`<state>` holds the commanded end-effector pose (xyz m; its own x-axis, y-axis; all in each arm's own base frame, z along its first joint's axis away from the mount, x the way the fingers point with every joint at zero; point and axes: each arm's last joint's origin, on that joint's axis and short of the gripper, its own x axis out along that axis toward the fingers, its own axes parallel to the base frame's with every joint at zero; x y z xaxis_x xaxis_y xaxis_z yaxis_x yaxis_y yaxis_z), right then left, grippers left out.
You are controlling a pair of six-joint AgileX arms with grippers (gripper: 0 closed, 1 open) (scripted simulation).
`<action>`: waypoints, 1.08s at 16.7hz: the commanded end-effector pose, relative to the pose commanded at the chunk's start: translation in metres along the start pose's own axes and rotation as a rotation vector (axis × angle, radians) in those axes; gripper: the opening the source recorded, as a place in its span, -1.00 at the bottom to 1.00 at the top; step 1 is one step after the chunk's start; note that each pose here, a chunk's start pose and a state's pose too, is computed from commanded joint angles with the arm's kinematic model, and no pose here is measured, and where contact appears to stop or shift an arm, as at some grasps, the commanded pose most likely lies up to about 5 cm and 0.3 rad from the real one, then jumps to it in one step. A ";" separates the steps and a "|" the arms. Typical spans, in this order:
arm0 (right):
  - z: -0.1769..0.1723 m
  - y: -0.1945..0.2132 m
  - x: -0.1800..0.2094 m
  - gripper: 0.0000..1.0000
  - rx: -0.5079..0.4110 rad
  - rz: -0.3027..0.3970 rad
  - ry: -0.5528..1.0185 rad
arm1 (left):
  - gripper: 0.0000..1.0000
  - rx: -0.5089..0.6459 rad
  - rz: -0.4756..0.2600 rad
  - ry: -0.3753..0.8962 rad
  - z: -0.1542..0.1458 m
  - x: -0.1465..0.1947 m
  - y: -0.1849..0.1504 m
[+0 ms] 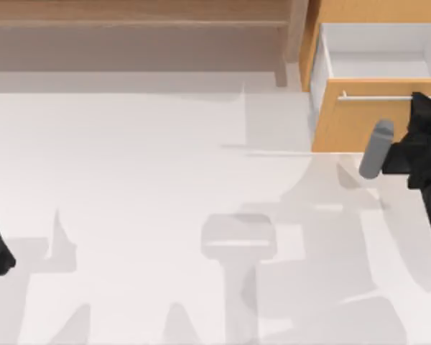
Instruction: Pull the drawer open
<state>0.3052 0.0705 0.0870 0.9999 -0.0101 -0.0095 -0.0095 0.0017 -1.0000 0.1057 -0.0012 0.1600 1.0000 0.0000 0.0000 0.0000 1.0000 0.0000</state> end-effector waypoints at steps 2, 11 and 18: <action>0.000 0.000 0.000 -1.00 0.000 -0.001 0.000 | 1.00 0.000 0.000 0.000 0.000 0.000 0.000; -0.001 0.001 -0.043 -1.00 0.003 -0.002 0.010 | 1.00 0.000 0.000 0.000 0.000 0.000 0.000; 0.000 0.001 -0.062 -1.00 -0.001 0.001 0.001 | 1.00 0.000 0.000 0.000 0.000 0.000 0.000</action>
<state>0.2427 0.0709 0.0867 0.9999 -0.0108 -0.0102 -0.0102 0.0011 -0.9999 0.1057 -0.0012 0.1600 1.0000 0.0000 0.0000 0.0000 1.0000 0.0000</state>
